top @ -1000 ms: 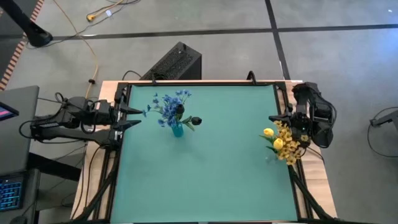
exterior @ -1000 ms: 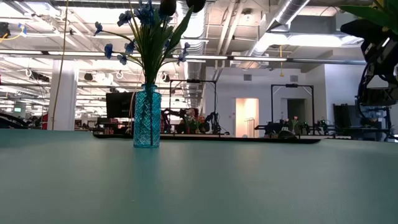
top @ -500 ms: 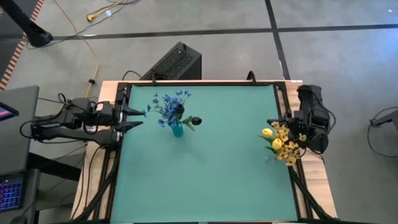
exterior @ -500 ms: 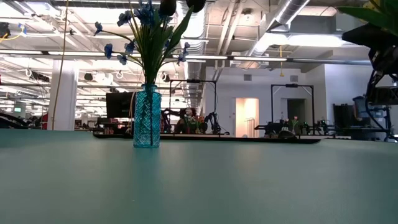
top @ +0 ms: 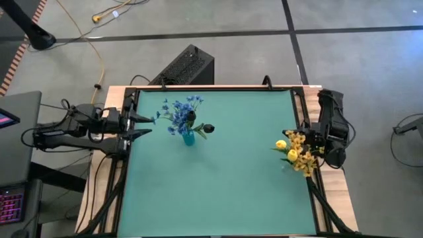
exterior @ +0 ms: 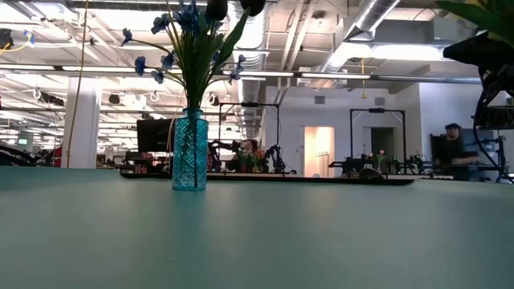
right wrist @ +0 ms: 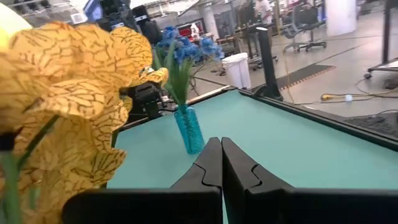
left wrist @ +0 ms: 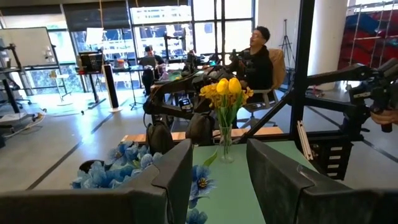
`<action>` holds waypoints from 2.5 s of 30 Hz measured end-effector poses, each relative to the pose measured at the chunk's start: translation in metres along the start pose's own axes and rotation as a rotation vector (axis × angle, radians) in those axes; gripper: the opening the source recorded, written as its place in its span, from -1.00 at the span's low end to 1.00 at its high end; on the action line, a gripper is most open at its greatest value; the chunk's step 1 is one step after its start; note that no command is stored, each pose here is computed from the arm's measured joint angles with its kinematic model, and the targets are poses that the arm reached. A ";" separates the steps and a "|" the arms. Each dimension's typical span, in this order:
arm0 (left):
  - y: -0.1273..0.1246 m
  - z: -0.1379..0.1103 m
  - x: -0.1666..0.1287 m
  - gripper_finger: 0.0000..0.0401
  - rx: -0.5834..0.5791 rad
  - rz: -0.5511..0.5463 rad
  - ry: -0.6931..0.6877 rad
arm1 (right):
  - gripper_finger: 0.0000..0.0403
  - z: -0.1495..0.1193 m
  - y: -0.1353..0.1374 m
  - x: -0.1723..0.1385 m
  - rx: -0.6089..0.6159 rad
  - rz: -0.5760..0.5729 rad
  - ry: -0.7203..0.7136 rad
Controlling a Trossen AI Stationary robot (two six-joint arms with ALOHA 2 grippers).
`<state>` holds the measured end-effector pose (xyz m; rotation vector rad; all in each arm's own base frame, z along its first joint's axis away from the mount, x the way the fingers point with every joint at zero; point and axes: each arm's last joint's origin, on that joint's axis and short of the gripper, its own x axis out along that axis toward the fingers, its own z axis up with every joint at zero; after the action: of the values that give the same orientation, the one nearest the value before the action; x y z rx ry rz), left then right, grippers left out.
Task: Sort flowers into vase by color
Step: Return to Home Position
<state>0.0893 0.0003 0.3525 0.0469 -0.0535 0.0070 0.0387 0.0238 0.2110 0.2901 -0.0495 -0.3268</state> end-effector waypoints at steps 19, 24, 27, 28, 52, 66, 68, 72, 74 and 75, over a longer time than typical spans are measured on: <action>0.000 0.000 0.000 -0.29 0.002 -0.002 0.001 | -0.90 -0.008 0.014 -0.003 -0.034 0.054 0.017; 0.000 0.000 0.000 -0.29 0.003 -0.002 0.001 | -0.90 -0.010 0.014 -0.002 -0.058 0.039 0.013; 0.000 0.000 0.000 -0.29 0.000 -0.017 0.004 | -0.90 -0.010 0.013 -0.001 -0.060 0.021 0.007; -0.001 -0.001 0.000 -0.29 -0.002 -0.026 0.006 | -0.90 -0.010 0.012 -0.001 -0.063 0.017 0.006; -0.005 -0.047 0.019 -0.29 -0.016 -0.081 0.058 | -0.87 -0.027 0.009 0.000 -0.082 -0.003 0.005; -0.008 -0.130 0.032 -0.29 -0.116 -0.072 0.106 | -0.87 -0.026 0.009 0.000 -0.080 -0.005 0.001; -0.009 -0.141 0.032 -0.29 -0.127 -0.065 0.106 | -0.86 -0.026 0.009 0.000 -0.081 -0.005 0.001; -0.010 -0.163 0.030 -0.29 -0.161 -0.058 0.107 | -0.86 -0.026 0.009 0.000 -0.083 -0.005 0.001; -0.009 -0.170 0.029 -0.29 -0.178 -0.042 0.124 | -0.86 -0.026 0.009 0.000 -0.083 -0.005 0.001; -0.009 -0.172 0.028 -0.29 -0.183 -0.037 0.126 | -0.86 -0.026 0.009 0.000 -0.088 -0.005 0.001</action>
<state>0.1268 -0.0008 0.1821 -0.1357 0.0730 -0.0316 0.0442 0.0390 0.1886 0.2034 -0.0336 -0.3330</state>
